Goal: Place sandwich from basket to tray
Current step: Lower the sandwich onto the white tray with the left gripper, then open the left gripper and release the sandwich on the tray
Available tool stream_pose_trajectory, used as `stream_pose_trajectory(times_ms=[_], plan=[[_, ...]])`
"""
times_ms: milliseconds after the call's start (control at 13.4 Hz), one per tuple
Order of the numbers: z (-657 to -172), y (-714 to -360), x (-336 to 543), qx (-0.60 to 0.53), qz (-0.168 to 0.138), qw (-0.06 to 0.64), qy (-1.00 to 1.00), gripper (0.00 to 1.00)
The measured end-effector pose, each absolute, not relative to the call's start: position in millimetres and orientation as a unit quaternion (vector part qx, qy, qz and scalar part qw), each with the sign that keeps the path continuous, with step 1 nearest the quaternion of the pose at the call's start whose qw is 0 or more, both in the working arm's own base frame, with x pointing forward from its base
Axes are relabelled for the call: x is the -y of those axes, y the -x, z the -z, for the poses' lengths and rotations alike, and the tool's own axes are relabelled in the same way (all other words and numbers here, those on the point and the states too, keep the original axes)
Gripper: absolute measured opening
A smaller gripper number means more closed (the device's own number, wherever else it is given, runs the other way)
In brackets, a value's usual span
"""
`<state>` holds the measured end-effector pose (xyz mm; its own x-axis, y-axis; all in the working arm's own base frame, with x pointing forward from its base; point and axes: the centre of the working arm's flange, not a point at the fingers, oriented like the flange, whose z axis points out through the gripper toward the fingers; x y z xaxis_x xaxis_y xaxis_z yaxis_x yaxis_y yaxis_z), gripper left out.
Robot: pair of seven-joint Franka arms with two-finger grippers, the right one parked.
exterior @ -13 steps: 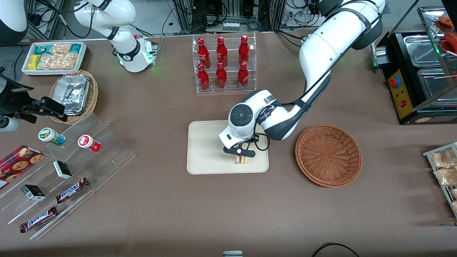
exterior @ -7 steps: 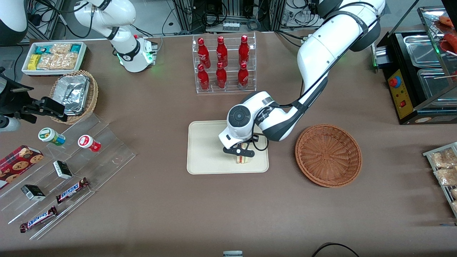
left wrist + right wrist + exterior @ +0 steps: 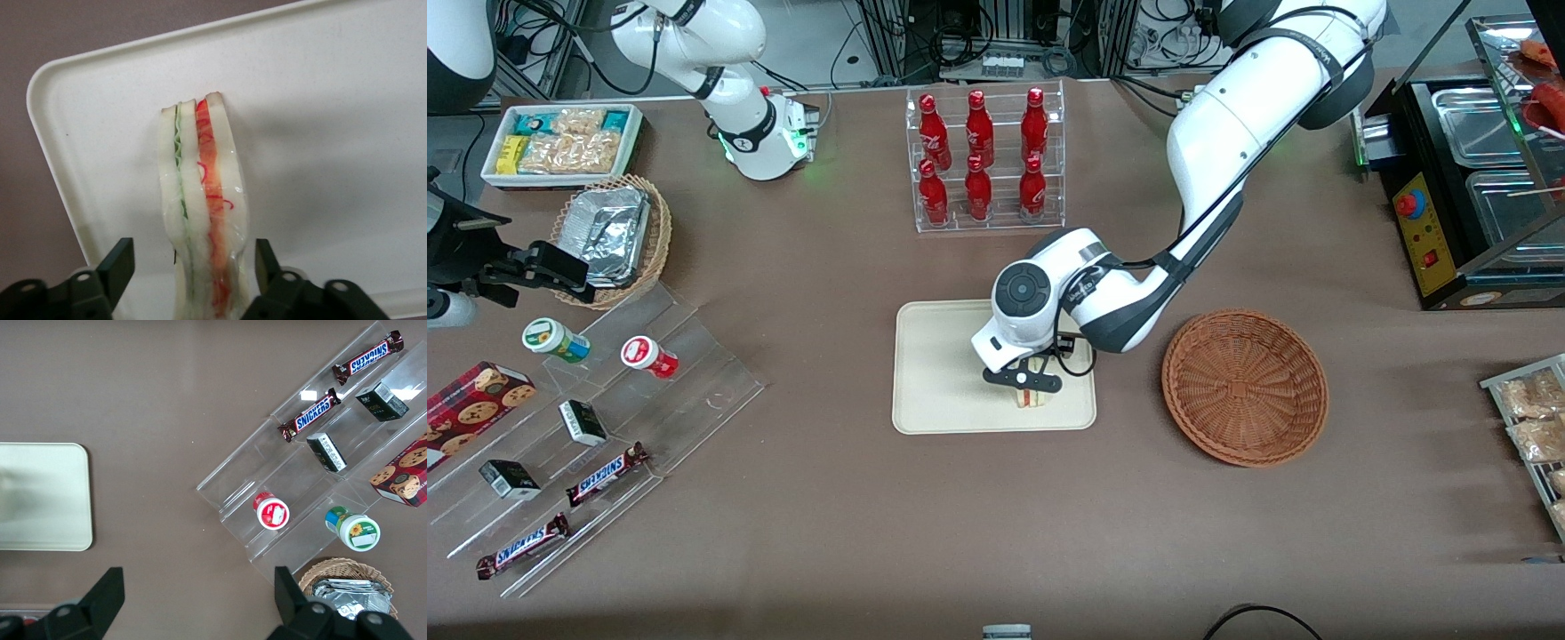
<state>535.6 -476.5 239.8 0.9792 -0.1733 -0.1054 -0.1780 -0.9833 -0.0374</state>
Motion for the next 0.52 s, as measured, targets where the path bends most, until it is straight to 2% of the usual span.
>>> stream_pose_trajectory(times_ms=[75, 150, 299, 374, 524], plan=[[-242, -538, 476, -0.079, -0.048, 0.023, 0.995, 0.98], [-248, -542, 475, -0.061, -0.048, 0.016, 0.997, 1.00], [-270, -567, 459, 0.006, -0.079, -0.039, 0.996, 1.00], [-284, -583, 446, 0.019, -0.076, -0.054, 0.995, 1.00], [-298, -589, 439, 0.002, -0.048, -0.025, 0.999, 1.00]])
